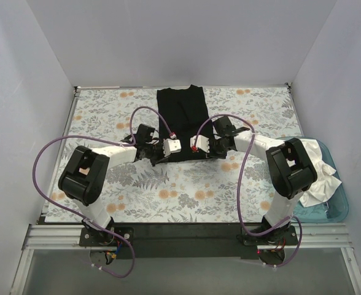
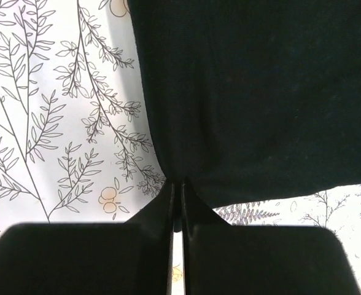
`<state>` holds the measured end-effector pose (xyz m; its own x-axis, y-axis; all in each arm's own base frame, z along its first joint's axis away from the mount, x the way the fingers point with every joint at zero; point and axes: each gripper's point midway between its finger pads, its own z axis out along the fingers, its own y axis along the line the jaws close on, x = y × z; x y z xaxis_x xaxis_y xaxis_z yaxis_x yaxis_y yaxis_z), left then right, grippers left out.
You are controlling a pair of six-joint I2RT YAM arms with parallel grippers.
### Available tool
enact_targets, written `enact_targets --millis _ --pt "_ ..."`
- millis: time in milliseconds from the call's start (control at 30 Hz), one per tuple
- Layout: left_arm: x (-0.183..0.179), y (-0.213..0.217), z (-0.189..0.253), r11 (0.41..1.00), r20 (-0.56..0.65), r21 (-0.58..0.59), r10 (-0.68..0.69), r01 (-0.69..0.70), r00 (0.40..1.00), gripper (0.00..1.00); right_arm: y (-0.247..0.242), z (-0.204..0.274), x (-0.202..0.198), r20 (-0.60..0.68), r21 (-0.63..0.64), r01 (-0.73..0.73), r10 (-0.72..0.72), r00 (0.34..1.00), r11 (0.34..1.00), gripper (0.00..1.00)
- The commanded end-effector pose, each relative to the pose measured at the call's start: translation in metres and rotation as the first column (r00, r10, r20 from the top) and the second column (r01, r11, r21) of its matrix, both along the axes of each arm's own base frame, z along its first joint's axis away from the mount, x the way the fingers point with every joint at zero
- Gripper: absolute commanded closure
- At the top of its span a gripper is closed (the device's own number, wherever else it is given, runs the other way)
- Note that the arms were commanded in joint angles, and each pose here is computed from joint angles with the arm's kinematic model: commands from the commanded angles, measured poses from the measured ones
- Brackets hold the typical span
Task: Fold and stack the t-shirts
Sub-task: Fold the tshirt
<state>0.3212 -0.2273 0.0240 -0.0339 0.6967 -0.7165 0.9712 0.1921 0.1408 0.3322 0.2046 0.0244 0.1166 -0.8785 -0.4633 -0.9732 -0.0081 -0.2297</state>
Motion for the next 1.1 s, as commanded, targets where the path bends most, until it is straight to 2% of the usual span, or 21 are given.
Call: enact_targets --millis 0,167,367,500,667,733,800,867,900,967,1067 --pt "0.011 0.002 0.031 1.000 0.026 -0.004 0.031 -0.031 0.999 1.00 -0.002 0.027 0.005 0.053 -0.001 0.017 -0.017 0.998 1.000 0.99" --pt "0.053 -0.001 0.089 0.996 0.090 -0.061 0.070 -0.065 0.993 1.00 0.003 0.085 0.030 0.110 0.049 0.034 -0.040 0.993 0.998 0.99" --pt "0.056 -0.001 0.115 0.997 0.119 -0.064 0.038 -0.031 0.992 1.00 -0.002 0.114 0.033 0.102 0.040 0.046 -0.050 0.994 0.998 0.99" --pt "0.029 0.001 0.111 0.999 0.079 -0.040 -0.033 0.036 0.996 1.00 -0.008 0.116 0.009 0.050 0.031 0.042 -0.043 0.998 0.999 0.99" --pt "-0.020 0.001 0.124 0.991 0.054 -0.040 -0.122 0.124 0.991 1.00 -0.013 0.112 -0.052 -0.057 0.013 -0.010 0.010 0.998 1.000 0.99" --pt "-0.058 0.002 0.116 0.982 -0.031 -0.017 -0.189 0.189 0.981 1.00 -0.014 0.111 -0.087 -0.109 -0.001 -0.053 0.052 0.993 0.999 0.99" --pt "-0.099 0.002 0.124 0.970 -0.116 -0.044 -0.241 0.237 0.964 1.00 -0.012 0.120 -0.111 -0.126 0.023 -0.067 0.069 0.990 0.998 0.99" --pt "-0.136 0.004 0.130 0.963 -0.224 -0.083 -0.267 0.255 0.937 1.00 -0.015 0.124 -0.138 -0.200 0.032 -0.073 0.078 0.977 0.997 0.99" --pt "-0.147 0.006 0.140 0.959 -0.219 -0.099 -0.281 0.265 0.934 1.00 -0.015 0.132 -0.154 -0.226 0.052 -0.085 0.095 0.969 0.995 0.99" --pt "-0.158 0.009 0.152 0.961 -0.237 -0.111 -0.272 0.253 0.932 1.00 -0.014 0.144 -0.161 -0.230 0.076 -0.077 0.093 0.969 0.994 0.99" --pt "-0.142 0.005 0.175 0.971 -0.182 -0.118 -0.228 0.209 0.956 1.00 -0.014 0.155 -0.155 -0.207 0.078 -0.070 0.085 0.975 0.994 0.99"
